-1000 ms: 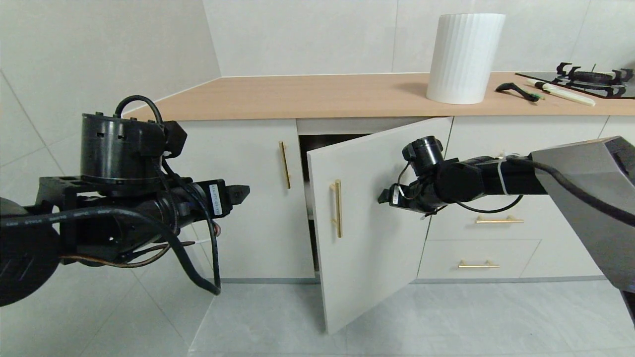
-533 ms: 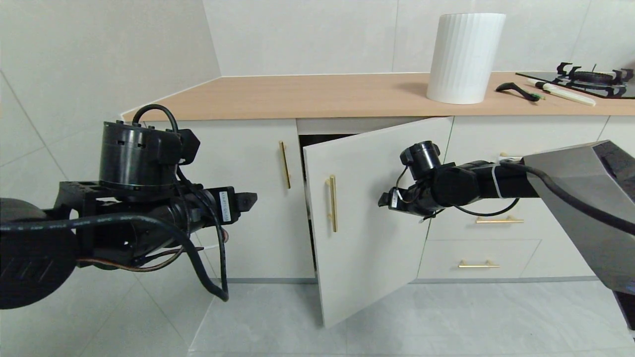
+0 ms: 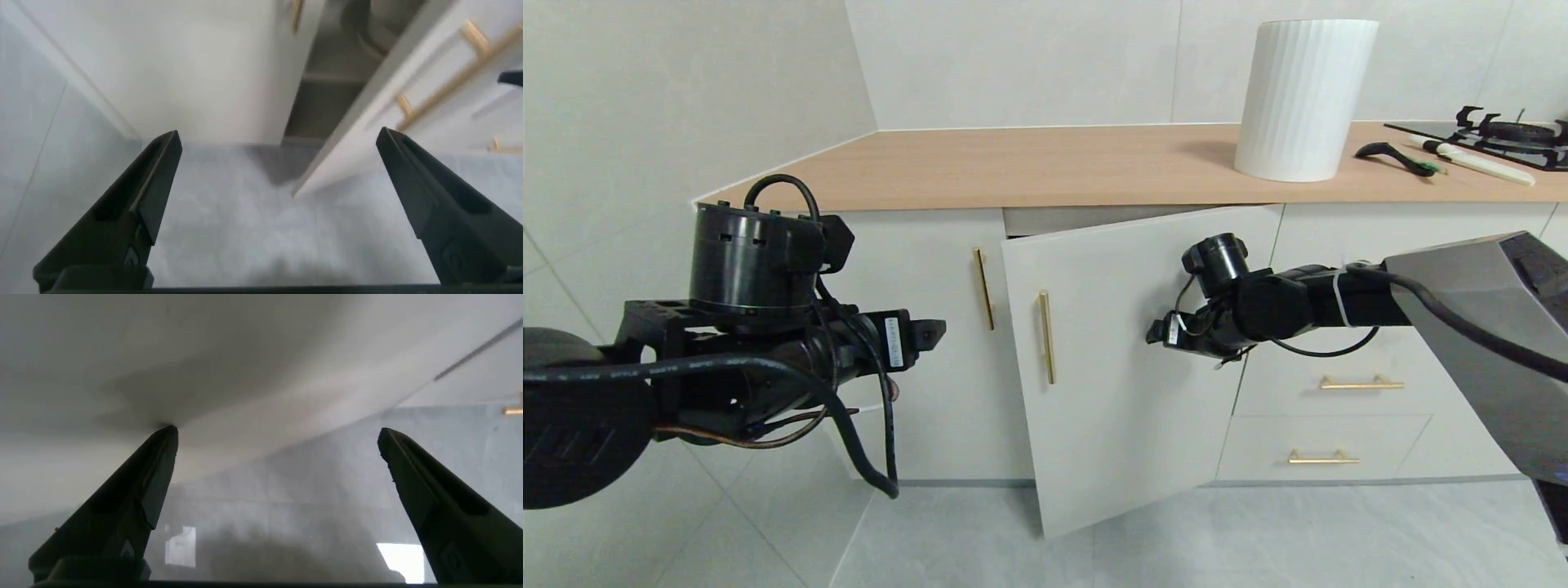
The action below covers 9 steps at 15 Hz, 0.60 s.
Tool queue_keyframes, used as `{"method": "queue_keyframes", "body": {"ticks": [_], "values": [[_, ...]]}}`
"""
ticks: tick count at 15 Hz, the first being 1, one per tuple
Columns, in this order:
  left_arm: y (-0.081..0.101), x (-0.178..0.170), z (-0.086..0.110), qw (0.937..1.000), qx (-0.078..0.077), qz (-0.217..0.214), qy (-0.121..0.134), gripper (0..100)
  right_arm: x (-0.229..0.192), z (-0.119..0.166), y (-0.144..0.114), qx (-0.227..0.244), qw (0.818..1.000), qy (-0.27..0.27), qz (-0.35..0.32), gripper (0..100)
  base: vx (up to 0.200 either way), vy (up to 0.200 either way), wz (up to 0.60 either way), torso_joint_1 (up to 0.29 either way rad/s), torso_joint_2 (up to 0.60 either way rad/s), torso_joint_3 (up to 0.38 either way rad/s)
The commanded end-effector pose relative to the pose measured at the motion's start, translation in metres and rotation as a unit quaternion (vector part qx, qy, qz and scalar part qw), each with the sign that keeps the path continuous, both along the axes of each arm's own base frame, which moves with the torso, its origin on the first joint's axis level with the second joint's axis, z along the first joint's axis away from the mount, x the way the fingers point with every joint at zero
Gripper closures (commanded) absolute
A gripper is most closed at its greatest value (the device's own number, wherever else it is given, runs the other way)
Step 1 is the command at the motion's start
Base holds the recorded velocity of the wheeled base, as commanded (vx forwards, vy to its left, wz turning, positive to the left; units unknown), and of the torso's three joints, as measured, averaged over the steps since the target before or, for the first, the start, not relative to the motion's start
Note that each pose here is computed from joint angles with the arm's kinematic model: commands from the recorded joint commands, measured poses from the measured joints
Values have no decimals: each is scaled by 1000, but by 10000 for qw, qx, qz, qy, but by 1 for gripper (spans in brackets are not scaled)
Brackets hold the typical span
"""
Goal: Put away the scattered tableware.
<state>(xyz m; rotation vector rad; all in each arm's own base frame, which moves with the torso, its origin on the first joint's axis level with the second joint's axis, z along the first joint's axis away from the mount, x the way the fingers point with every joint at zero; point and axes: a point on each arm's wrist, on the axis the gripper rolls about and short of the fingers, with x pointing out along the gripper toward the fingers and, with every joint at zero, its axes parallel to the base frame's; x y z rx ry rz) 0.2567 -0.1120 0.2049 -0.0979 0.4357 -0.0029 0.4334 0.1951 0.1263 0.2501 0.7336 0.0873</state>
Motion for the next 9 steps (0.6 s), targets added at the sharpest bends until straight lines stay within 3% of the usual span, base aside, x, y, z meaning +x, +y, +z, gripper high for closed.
{"method": "queue_keyframes", "body": {"ticks": [1, 6, 9], "values": [[1, -1, 2, 10000, -19, 7, -29, 0, 1, 1, 0, 56, 10000, -60, -31, 0, 0, 0, 0, 0, 0, 0], [1, -3, 1, 10000, -12, 4, -29, 0, 5, 4, 2, 367, 9987, -263, -223, 0, 0, 0, 0, 0, 0, 0], [1, -3, 1, 10000, -12, 4, -29, 0, 20, 2, 6, 399, 9933, -697, -826, 0, 0, 0, 0, 0, 0, 0]]}}
